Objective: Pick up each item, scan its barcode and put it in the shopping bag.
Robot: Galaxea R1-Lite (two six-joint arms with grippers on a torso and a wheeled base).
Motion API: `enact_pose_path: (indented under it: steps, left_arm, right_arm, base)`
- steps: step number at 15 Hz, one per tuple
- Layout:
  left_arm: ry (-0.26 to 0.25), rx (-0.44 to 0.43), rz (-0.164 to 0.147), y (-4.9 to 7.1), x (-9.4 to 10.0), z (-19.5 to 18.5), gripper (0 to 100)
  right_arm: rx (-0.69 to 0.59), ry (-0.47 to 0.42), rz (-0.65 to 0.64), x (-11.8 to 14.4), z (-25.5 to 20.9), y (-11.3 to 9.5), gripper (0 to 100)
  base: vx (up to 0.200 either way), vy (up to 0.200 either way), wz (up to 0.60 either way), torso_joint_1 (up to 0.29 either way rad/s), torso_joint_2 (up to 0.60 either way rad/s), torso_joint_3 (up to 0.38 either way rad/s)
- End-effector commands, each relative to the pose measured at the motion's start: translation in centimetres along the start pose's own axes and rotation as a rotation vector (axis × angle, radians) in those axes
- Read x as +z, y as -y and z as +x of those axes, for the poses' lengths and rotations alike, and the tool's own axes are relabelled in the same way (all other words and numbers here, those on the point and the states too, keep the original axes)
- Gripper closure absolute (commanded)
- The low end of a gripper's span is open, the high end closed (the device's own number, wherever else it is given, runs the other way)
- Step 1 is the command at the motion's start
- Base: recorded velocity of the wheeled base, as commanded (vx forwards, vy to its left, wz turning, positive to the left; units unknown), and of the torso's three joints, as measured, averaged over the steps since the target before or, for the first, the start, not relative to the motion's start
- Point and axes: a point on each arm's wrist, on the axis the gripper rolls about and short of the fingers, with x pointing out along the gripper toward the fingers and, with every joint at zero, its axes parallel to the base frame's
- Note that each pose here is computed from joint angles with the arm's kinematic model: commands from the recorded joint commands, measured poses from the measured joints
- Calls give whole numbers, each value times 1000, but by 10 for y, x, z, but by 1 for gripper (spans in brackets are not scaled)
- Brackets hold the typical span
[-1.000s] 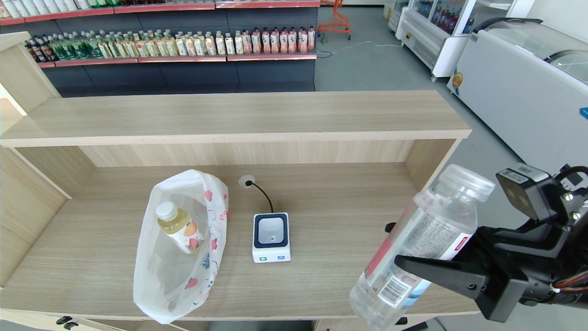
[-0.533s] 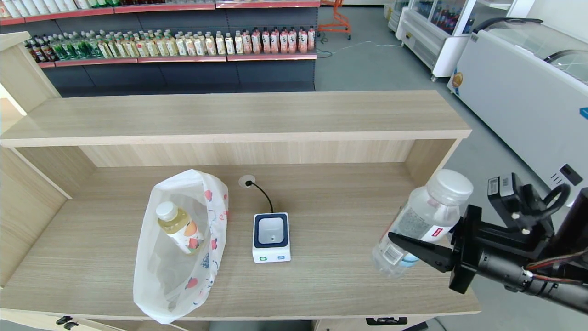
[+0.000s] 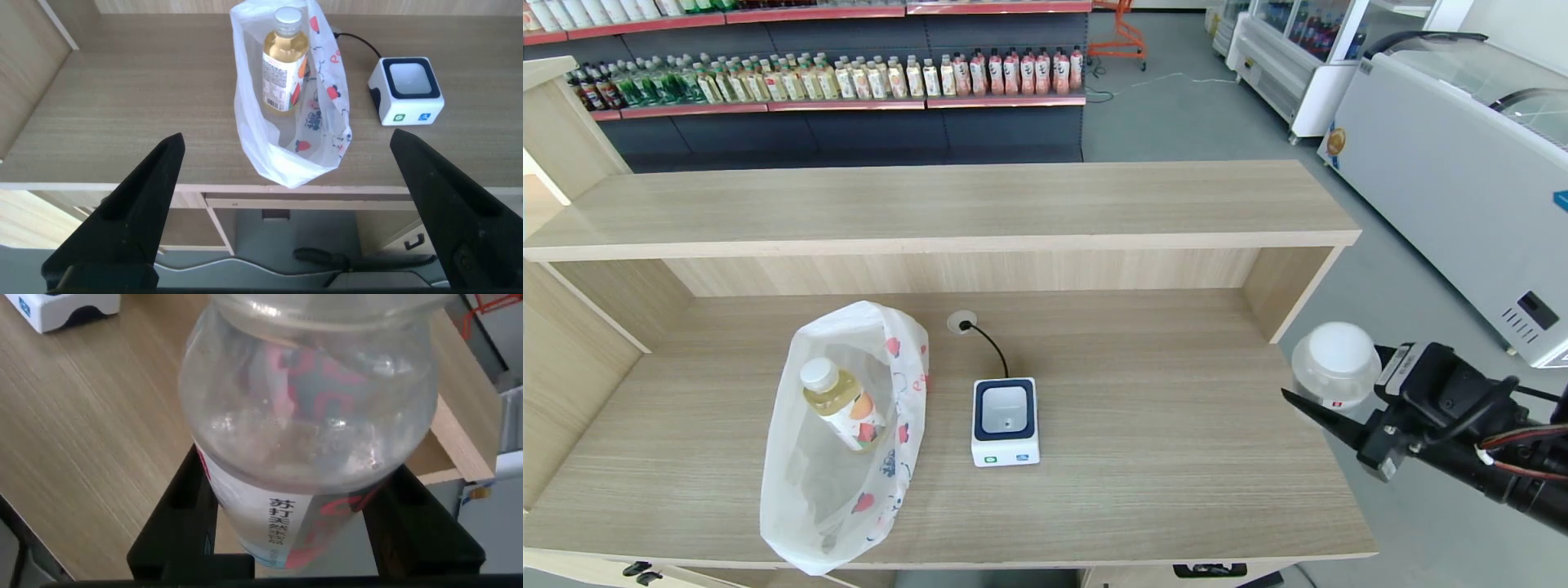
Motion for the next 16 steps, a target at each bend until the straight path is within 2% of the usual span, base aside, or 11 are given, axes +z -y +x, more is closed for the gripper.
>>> enact_pose_path:
  steps: [1, 2, 6, 16]
  left_arm:
    - [0, 0, -2, 0, 0, 0, 0]
    - [0, 0, 0, 0, 0, 0, 0]
    - [0, 0, 0, 0, 0, 0, 0]
    - [0, 0, 0, 0, 0, 0, 0]
  right_arm:
    - [-17, 22, -97, 5, -2, 3, 100]
    - [-29, 29, -173, 6, -2, 6, 100]
    - [-67, 42, -238, 12, -2, 13, 100]
    - [-88, 23, -299, 11, -9, 16, 100]
  base:
    - [0, 0, 0, 0, 0, 0]
    - [0, 0, 0, 0, 0, 0]
    - [0, 0, 0, 0, 0, 0]
    - [0, 0, 0, 0, 0, 0]
